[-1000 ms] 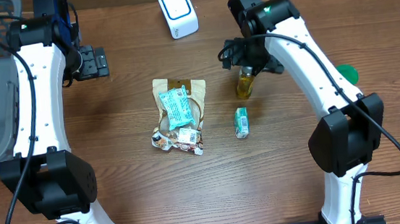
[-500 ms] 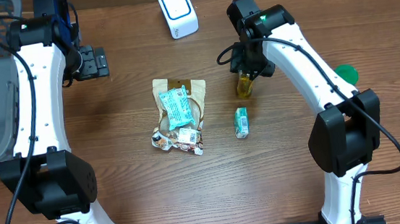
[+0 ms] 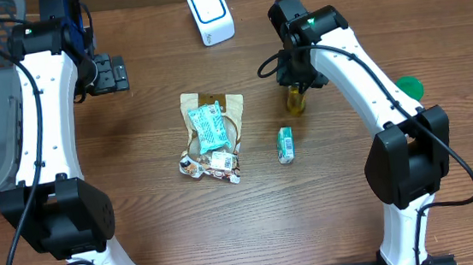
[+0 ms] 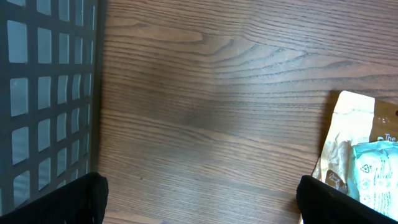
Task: Scan the item barcode
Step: 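Close the right gripper around the oil bottle and lift it, then set the oil bottle down left of the jar and release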
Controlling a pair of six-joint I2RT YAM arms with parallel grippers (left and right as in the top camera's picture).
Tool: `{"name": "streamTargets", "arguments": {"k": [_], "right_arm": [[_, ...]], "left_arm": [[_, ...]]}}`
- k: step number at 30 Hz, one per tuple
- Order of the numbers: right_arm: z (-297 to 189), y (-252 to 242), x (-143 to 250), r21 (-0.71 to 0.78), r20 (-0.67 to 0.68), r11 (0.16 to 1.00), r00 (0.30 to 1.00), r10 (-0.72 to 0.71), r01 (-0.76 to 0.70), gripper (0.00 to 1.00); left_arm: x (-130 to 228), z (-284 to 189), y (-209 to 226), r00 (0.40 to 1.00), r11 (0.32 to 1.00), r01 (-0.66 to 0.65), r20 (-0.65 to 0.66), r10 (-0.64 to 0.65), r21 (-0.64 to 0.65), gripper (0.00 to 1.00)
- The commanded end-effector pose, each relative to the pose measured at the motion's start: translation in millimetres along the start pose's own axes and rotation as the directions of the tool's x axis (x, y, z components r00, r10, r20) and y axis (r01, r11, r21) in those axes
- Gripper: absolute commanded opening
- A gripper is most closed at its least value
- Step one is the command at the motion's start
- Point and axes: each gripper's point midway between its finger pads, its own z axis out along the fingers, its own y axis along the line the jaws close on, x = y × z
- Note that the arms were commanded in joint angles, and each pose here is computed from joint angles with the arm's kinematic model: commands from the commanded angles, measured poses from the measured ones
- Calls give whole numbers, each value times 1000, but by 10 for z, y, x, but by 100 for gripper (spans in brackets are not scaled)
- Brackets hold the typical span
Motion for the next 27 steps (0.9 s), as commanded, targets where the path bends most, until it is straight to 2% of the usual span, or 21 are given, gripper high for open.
{"name": "streamTargets", "arguments": {"k": [1, 7, 13, 21, 27], "right_arm": [[-38, -146, -86, 41, 33, 999, 999, 2, -3, 43], [8, -455, -201, 54, 18, 996, 997, 73, -74, 37], [36, -611, -265, -90, -51, 996, 999, -14, 10, 38], [85, -1019, -384, -73, -48, 997, 998, -41, 38, 38], [95, -1105, -400, -68, -51, 998, 998, -22, 18, 38]], "left_arm": [[-42, -54, -17, 1000, 1000, -14, 21, 14, -1, 100], [-43, -54, -18, 1000, 1000, -15, 21, 15, -1, 99], [-43, -54, -19, 1000, 1000, -15, 21, 15, -1, 99], [-42, -55, -22, 1000, 1000, -16, 21, 16, -1, 99], [-41, -55, -23, 1000, 1000, -15, 21, 15, 0, 100]]}}
